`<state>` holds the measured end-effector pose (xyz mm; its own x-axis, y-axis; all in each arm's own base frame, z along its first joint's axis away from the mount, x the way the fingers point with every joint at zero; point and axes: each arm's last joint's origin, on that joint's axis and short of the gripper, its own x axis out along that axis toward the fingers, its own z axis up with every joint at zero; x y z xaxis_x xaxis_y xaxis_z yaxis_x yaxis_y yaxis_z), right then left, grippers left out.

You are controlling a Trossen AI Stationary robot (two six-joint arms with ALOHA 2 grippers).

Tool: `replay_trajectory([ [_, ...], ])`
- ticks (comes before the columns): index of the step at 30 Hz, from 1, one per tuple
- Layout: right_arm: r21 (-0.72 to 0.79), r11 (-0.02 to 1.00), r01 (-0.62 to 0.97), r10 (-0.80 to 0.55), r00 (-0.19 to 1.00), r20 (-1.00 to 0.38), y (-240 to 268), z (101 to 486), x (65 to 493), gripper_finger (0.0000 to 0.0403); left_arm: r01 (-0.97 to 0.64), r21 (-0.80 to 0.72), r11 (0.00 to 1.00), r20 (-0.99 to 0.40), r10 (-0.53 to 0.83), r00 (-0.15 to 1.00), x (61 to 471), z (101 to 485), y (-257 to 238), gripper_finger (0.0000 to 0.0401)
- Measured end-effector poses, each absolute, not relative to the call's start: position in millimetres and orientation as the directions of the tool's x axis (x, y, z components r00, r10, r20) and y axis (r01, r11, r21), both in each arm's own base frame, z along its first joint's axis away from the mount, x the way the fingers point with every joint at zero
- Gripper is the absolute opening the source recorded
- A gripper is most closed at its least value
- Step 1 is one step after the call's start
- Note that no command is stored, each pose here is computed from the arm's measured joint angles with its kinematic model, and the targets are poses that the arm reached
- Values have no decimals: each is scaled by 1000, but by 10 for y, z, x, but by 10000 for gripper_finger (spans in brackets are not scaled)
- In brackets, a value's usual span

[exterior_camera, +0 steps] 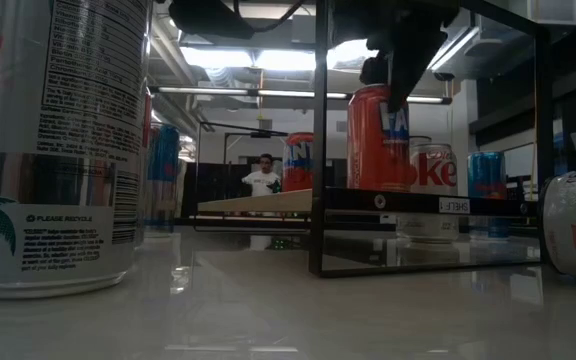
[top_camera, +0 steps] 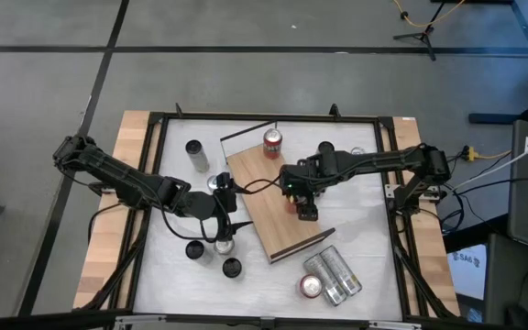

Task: Place canned beverage on shelf
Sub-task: Align the left orange soda can with the other orange soda can

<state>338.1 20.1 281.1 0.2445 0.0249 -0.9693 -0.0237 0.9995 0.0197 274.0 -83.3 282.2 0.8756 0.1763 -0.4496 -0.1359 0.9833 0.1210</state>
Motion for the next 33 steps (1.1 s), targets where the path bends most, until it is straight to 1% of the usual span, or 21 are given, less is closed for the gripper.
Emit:
replay_trajectory([
  [9, -14, 987, -163, 21, 210, -977, 199, 2804, 3348, 349, -136, 121, 983, -450, 177, 876, 2740, 2822, -833, 396],
  [13, -19, 981, -195, 19, 190, -982, 197, 2803, 3326, 349, -136, 121, 983, -450, 176, 876, 2740, 2822, -833, 396],
  [17, -26, 973, -228, 18, 188, -982, 197, 2807, 3320, 349, -136, 121, 983, -450, 176, 876, 2740, 2822, -834, 396],
  [19, -39, 961, -275, 15, 191, -981, 195, 2814, 3317, 349, -136, 121, 983, -450, 176, 876, 2740, 2822, -833, 396],
  [23, -102, 909, -403, -25, 191, -981, 184, 2817, 3314, 349, -136, 121, 983, -450, 176, 876, 2740, 2822, -834, 396],
  [29, -238, 785, -572, -163, 180, -970, 143, 2818, 3299, 349, -136, 121, 983, -450, 176, 876, 2740, 2822, -833, 396],
  [33, -262, 715, -648, -190, 181, -965, 135, 2820, 3299, 349, -136, 121, 983, -450, 176, 876, 2740, 2822, -833, 396],
])
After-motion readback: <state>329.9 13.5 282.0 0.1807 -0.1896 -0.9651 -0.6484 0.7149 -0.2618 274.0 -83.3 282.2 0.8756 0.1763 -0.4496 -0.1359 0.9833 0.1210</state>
